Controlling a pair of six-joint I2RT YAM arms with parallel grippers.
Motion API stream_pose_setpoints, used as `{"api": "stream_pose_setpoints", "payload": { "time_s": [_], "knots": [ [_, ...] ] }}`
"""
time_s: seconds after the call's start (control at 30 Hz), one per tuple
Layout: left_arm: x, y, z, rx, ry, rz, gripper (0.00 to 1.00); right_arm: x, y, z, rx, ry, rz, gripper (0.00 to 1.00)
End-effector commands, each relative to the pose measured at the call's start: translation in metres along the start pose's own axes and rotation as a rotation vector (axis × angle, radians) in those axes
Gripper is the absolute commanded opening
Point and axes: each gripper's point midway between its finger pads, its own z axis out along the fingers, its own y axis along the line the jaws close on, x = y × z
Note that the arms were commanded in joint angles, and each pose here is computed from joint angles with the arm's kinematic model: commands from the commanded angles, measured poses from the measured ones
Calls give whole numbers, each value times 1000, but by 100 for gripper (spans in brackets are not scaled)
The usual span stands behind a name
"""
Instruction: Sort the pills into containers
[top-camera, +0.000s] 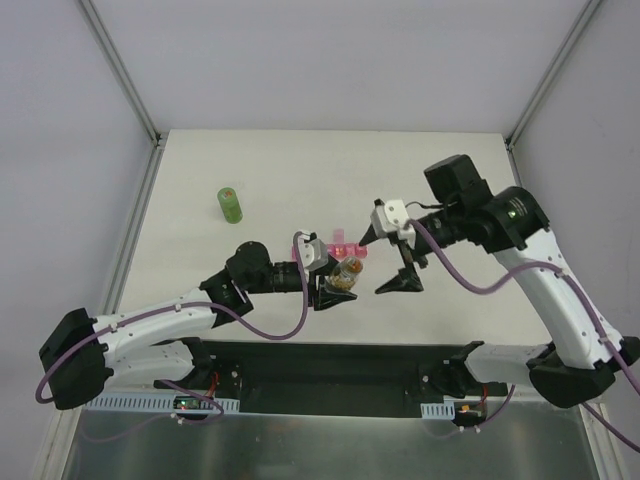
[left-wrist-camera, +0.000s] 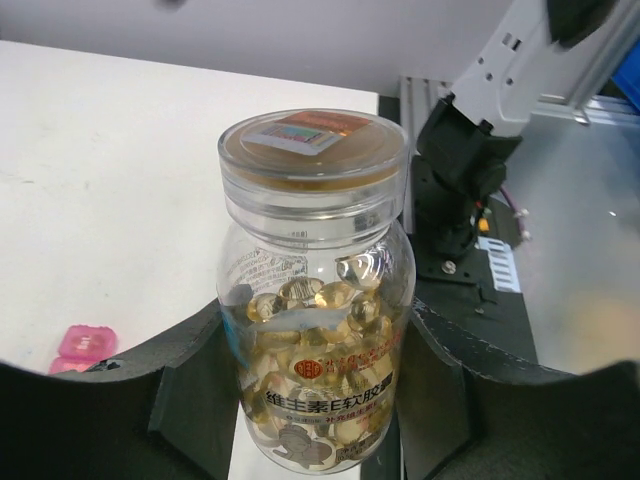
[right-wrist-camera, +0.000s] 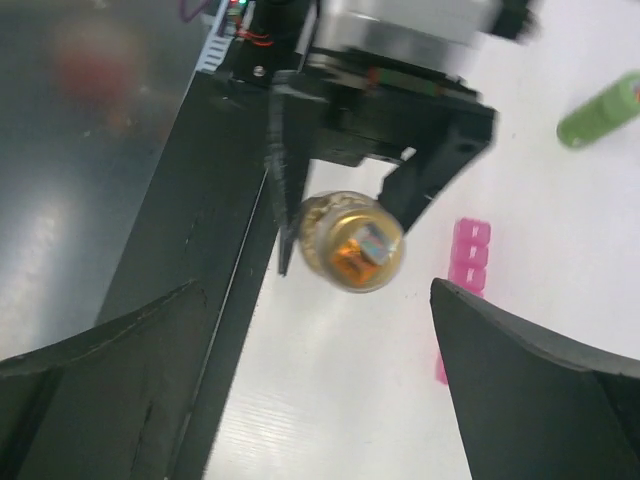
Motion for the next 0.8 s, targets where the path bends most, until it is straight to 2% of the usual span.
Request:
{"api": "stream_pose_setpoints", "payload": {
  "time_s": [0.0, 0.13, 0.33, 0.57, 0.77],
  "knots": [
    [-26, -31, -7, 194, -25, -32, 0, 0, 53, -8, -190, -74, -259, 97],
    [-24, -35, -10, 237, 4, -42, 0, -4, 55, 0, -252, -107, -225, 98],
    [-27, -42, -6, 303, 23, -56, 0, -7, 39, 10, -251, -107, -184, 99],
    [-28, -40, -1, 305, 37, -58, 0, -3, 42, 14, -301, -86, -148, 85],
    [-24, -34, -2, 287, 50, -70, 0, -5, 51, 8, -297, -84, -161, 81]
  ]
}}
